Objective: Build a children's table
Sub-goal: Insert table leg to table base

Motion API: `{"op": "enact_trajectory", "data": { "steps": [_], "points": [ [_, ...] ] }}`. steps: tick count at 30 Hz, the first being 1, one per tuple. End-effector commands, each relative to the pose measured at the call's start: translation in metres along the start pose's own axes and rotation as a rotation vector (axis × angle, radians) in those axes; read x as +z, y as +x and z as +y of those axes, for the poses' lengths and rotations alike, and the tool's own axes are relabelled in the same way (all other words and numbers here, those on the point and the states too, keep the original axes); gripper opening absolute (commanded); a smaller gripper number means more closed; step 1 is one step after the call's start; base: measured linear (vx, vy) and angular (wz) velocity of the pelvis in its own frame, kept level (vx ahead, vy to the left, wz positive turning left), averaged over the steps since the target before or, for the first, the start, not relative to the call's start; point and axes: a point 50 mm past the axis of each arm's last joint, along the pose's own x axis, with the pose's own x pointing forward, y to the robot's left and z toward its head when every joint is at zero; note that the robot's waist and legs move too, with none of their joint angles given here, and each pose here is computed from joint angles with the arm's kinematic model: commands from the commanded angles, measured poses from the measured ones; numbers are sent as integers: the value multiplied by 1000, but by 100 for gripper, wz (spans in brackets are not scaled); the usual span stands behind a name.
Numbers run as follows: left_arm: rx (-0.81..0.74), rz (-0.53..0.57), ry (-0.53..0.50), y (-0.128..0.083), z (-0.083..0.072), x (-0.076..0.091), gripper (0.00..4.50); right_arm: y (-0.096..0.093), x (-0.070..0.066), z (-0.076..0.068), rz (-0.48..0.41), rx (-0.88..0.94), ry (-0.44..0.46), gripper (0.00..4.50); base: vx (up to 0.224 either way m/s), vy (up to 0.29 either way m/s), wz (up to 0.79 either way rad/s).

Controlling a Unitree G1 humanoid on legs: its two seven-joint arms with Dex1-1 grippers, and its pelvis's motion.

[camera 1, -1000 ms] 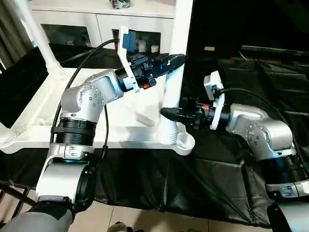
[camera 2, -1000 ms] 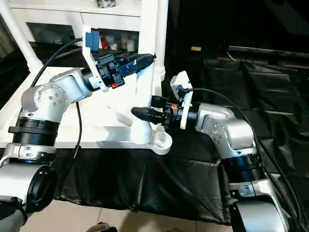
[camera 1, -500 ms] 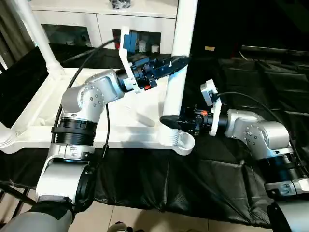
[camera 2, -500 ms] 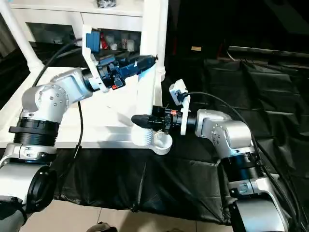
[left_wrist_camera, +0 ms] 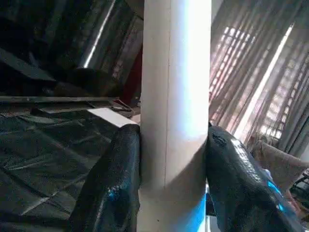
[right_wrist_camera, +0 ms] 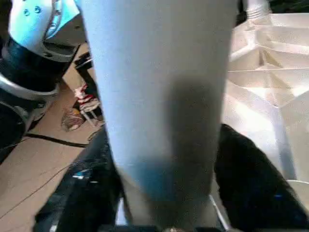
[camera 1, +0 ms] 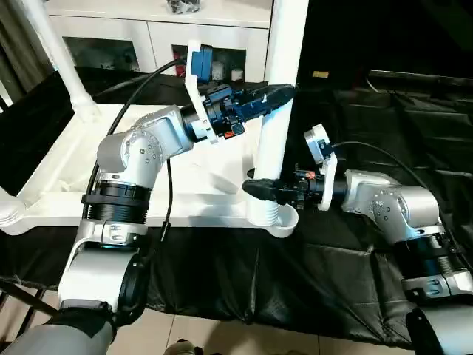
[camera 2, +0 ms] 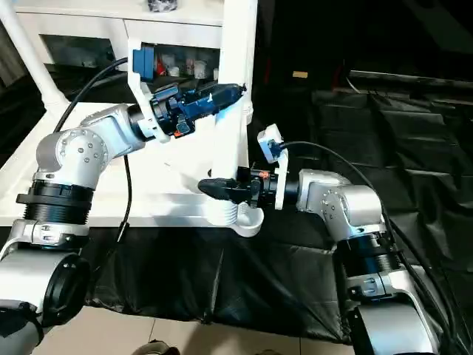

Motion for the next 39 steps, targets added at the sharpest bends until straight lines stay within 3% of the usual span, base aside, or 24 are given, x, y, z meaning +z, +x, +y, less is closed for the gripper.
{"op": "enact_trajectory", "data": {
  "steps": [1,5,13,14,16,18,22,25,28,32,34,35,36,39],
  "points": [
    [-30,14,14,3,-5,1,174,1,5,-1,4,-8,-10,244,0,0,0],
    [-29,20,14,3,-5,0,174,1,4,0,6,5,-11,209,0,0,0],
    [1,26,34,4,-3,1,174,1,4,1,-9,9,-33,195,0,0,0],
    [-9,-13,29,4,-4,4,230,2,5,1,-20,2,-39,194,0,0,0],
    [-14,-56,25,4,-4,9,244,1,6,0,-34,-15,-48,193,0,0,0],
    [-1,-134,114,1,-3,17,263,1,9,0,-84,-36,-70,192,0,0,0],
    [56,-228,141,-5,3,24,281,-1,12,-2,-145,-94,-100,191,0,0,0],
    [117,-232,158,-14,11,21,281,-4,9,-9,-188,-208,-125,191,0,0,0],
    [132,-127,202,-25,18,9,281,-9,5,-14,-191,-315,-177,191,0,0,0],
    [101,249,386,-43,25,-33,281,-15,0,-18,-197,-451,-227,190,0,0,0],
    [45,504,427,-59,28,-65,281,-19,-5,-19,-182,-520,-250,190,0,0,0],
    [33,542,429,-62,29,-70,281,-20,-6,-19,-181,-531,-251,190,0,0,0],
    [17,635,411,-70,30,-85,281,-23,-11,-19,-169,-574,-260,190,0,0,0],
    [10,721,410,-77,33,-100,281,-26,-15,-19,-162,-612,-269,190,0,0,0]
  ]
}}
